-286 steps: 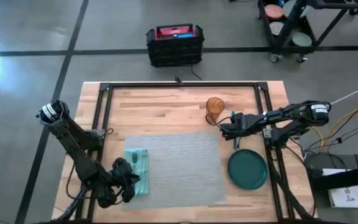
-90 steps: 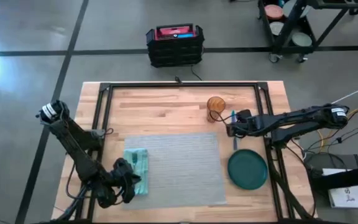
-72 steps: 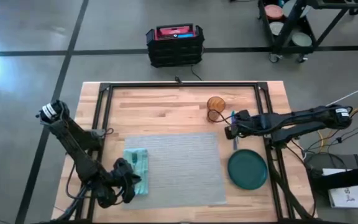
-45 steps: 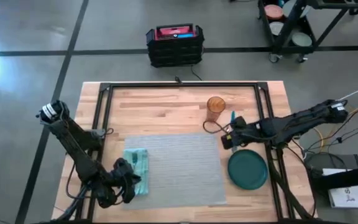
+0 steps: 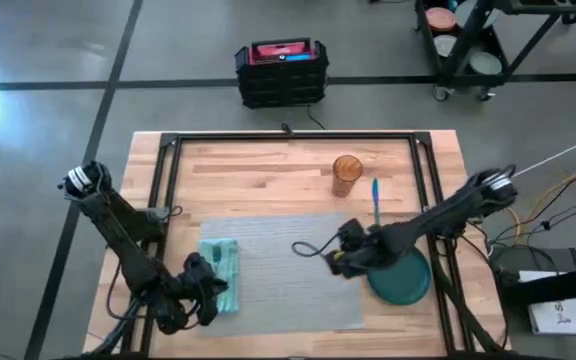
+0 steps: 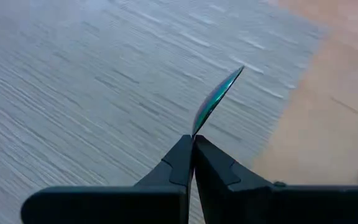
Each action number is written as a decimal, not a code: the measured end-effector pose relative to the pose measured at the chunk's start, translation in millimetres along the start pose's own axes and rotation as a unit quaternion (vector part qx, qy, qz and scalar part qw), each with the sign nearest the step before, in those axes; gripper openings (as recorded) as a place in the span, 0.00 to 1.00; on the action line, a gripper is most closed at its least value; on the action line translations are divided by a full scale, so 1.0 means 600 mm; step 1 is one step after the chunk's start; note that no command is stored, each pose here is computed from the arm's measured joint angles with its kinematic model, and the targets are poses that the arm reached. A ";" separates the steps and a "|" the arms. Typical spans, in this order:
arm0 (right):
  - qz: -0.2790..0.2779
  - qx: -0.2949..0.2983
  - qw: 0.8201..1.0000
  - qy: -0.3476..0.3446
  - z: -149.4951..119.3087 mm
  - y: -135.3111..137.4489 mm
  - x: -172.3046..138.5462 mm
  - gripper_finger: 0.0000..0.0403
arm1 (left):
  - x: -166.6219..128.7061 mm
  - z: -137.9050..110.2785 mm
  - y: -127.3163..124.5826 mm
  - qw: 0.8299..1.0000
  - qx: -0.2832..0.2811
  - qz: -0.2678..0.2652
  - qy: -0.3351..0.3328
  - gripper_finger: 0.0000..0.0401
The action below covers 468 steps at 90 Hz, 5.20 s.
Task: Set table place
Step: Put the tablespoon to the right side of the gray table mat, then put the dark green plate to the center of the gray table mat
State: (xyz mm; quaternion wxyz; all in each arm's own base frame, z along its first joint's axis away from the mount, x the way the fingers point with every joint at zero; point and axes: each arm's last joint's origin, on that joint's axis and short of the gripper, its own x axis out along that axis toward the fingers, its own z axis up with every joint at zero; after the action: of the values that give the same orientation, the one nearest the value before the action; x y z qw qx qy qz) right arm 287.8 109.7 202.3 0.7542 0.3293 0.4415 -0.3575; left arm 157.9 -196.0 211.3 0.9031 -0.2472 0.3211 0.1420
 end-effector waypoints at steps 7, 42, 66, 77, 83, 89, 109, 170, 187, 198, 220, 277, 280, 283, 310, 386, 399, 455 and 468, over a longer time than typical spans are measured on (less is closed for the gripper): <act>-0.039 -0.008 0.999 0.010 0.000 0.019 0.021 0.00 | 0.000 0.000 0.000 1.000 0.000 0.000 0.000 0.09; -0.103 0.023 0.994 0.029 -0.008 0.055 0.082 0.00 | 0.000 0.000 -0.002 1.000 0.007 -0.005 0.000 0.09; -0.104 0.031 0.994 -0.010 -0.006 0.053 0.086 0.00 | 0.000 0.000 -0.002 1.000 0.007 -0.006 0.000 0.09; -0.118 0.036 0.992 -0.011 -0.012 0.050 0.099 0.00 | 0.000 0.000 -0.003 1.000 0.005 -0.008 0.000 0.09; -0.115 0.041 0.992 -0.010 -0.014 0.052 0.105 0.00 | 0.000 0.000 -0.003 1.000 0.005 -0.008 0.000 0.09; -0.117 0.034 0.993 -0.001 -0.015 0.051 0.105 0.00 | 0.000 0.000 -0.003 1.000 0.005 -0.008 0.000 0.09; -0.149 0.019 0.989 0.009 -0.011 0.036 0.085 0.00 | 0.000 0.000 -0.004 1.000 0.003 -0.011 0.001 0.09; -0.167 0.014 0.986 0.022 -0.026 0.017 0.111 0.00 | 0.000 0.000 -0.006 1.000 0.004 -0.017 0.004 0.09; -0.162 0.016 0.986 0.025 -0.027 0.018 0.114 0.06 | 0.000 0.000 -0.006 1.000 0.004 -0.017 0.004 0.09; -0.162 0.016 0.986 0.025 -0.027 0.018 0.114 0.13 | 0.000 0.000 -0.006 1.000 0.008 -0.017 0.004 0.09; -0.161 0.016 0.987 0.025 -0.027 0.019 0.113 0.29 | 0.000 0.000 -0.007 1.000 0.008 -0.019 0.003 0.09; -0.158 -0.014 0.987 0.031 -0.016 0.029 0.091 0.44 | 0.000 0.001 -0.008 1.000 0.005 -0.021 0.003 0.09; -0.156 -0.019 0.987 0.034 -0.015 0.031 0.089 0.44 | 0.000 0.001 -0.008 1.000 0.005 -0.021 0.003 0.09; -0.154 -0.021 0.987 0.036 -0.015 0.032 0.088 0.44 | 0.000 0.001 -0.008 1.000 0.005 -0.022 0.003 0.09; -0.162 -0.062 0.984 0.048 -0.006 0.035 0.066 0.48 | -0.001 0.002 -0.014 0.999 0.008 -0.038 0.004 0.09; -0.099 -0.134 0.985 0.043 0.046 0.002 -0.054 0.63 | 0.014 0.015 -0.008 1.000 -0.020 -0.023 0.001 0.09; -0.082 -0.124 0.989 0.006 0.062 -0.024 -0.098 0.60 | 0.038 0.027 0.010 0.999 -0.034 0.003 0.010 0.09; -0.047 -0.062 0.993 0.085 0.010 -0.081 -0.043 0.61 | 0.096 -0.011 0.077 0.999 -0.032 -0.027 -0.003 0.09; 0.029 -0.061 0.993 0.092 -0.014 -0.070 -0.003 0.61 | 0.105 -0.013 0.095 1.000 -0.021 -0.011 -0.005 0.09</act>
State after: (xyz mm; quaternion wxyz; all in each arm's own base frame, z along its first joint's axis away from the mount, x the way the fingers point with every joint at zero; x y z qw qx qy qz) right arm 248.4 95.0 192.8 0.7392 0.3271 0.5202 -0.2759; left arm 177.9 -146.2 144.8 0.9008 -0.2687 0.3108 0.1403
